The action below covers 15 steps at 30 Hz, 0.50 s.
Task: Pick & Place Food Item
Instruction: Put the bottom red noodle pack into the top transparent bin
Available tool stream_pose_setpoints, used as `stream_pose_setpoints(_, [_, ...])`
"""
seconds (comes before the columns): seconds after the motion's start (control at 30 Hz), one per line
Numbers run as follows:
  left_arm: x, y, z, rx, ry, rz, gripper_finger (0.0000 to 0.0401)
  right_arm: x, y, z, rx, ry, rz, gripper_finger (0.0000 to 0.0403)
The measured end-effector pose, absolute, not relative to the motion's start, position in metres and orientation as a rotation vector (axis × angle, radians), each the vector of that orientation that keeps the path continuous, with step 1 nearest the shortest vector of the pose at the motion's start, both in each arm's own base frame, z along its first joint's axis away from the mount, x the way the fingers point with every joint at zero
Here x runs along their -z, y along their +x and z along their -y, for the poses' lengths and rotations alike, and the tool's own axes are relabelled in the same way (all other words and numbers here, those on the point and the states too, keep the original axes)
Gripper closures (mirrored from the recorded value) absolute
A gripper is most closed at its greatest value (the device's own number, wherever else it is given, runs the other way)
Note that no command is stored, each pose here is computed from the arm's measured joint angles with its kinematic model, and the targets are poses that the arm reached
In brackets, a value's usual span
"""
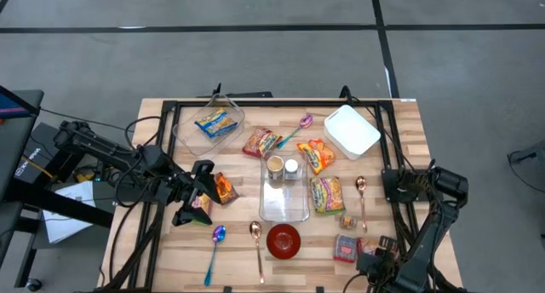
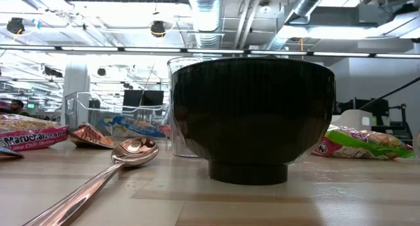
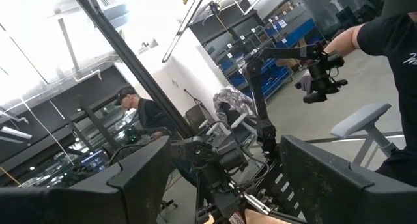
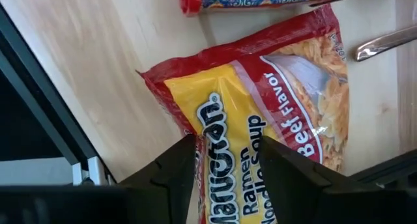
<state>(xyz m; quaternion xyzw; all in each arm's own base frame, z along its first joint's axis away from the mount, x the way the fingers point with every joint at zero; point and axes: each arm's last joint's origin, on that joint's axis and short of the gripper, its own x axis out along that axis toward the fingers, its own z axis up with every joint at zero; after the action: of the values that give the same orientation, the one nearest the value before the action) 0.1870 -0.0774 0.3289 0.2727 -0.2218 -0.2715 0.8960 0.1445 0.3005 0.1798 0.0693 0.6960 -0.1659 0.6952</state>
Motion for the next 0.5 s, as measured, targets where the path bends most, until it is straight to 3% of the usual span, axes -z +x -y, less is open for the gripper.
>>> stream_pose_setpoints(0.13, [-0.3289,0.187,0.0774,0.563,0.565,0.46,0.0121,-0.1798,0.144,-0.2999,0.378,0.153,-1.565,0.0284])
stream_pose_setpoints(0.33, [-0.3289,0.187,0.0774,0.563,0.565,0.46,0.0121,-0.1799,0.1436,-0.2993,0.384,0.147,-1.567,0.0386])
stream_pose_setpoints(0.5, [-0.3289,0.187,0.0774,0.562,0.565,0.46,0.0121,-0.1808,0.1435,-0.299,0.395,0.149,-1.569,0.04])
